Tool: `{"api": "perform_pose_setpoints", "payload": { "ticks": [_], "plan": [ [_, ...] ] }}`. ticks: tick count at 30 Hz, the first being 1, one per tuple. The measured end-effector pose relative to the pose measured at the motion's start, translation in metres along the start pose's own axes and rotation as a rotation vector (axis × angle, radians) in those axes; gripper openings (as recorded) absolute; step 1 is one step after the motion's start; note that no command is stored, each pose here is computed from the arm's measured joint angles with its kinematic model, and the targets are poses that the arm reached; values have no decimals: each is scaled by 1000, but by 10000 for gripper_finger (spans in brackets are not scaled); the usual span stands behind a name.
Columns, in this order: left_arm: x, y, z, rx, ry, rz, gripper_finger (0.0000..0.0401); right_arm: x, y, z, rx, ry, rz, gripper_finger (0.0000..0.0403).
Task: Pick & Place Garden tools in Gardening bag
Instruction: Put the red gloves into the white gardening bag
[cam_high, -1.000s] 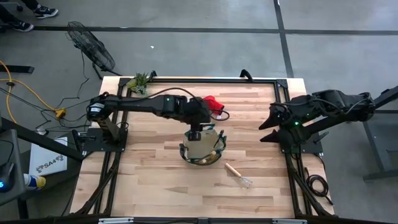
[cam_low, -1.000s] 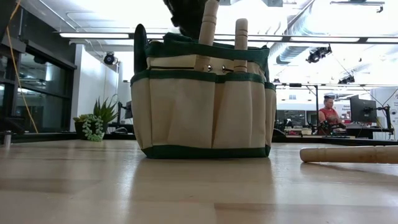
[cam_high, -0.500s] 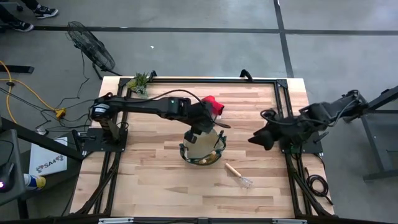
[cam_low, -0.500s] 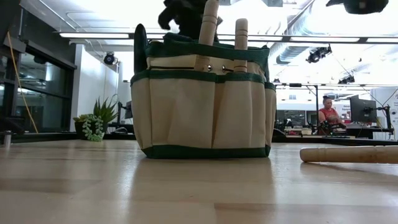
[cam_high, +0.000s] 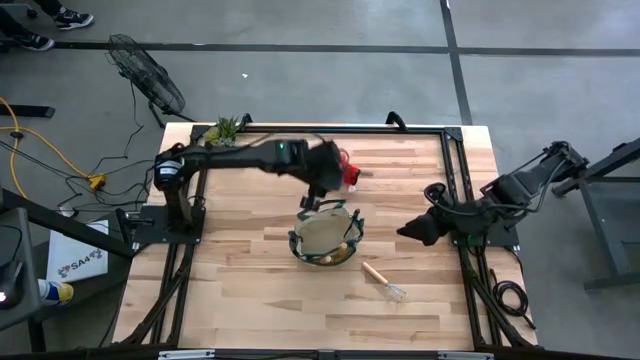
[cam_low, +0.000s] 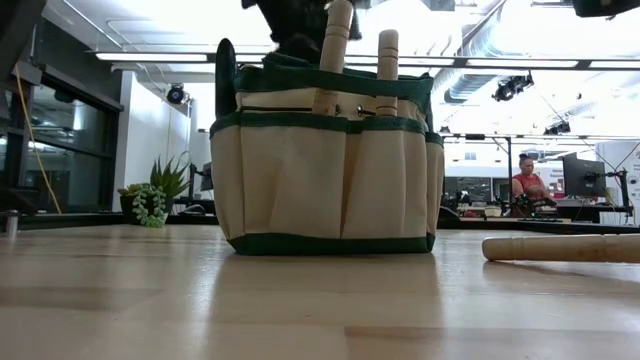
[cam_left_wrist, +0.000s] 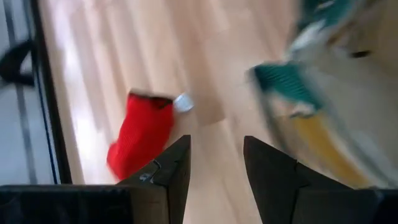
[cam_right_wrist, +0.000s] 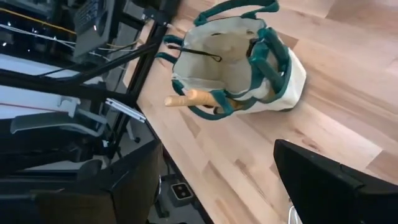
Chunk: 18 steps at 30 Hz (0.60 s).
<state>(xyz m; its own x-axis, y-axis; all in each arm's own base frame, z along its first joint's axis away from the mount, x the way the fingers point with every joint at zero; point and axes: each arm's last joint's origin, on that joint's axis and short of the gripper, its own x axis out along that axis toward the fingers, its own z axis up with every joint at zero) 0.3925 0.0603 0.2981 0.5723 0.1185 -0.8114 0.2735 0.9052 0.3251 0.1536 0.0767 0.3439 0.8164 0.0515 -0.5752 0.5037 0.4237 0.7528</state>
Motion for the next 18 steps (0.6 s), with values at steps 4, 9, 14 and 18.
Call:
{"api": "perform_pose_setpoints", "payload": {
  "ticks": [4,9,14,18],
  "plan": [
    [-5,30,-21,-101,21,26,142,2,2,-3,-7,-12,4,301],
    [-3,62,-43,-91,36,77,142,7,3,-4,-13,-32,-14,301],
    [14,79,-59,-17,16,27,158,8,3,-4,-10,-31,-16,301],
    [32,83,-65,52,62,41,210,8,3,-4,8,-32,-16,301]
  ]
}}
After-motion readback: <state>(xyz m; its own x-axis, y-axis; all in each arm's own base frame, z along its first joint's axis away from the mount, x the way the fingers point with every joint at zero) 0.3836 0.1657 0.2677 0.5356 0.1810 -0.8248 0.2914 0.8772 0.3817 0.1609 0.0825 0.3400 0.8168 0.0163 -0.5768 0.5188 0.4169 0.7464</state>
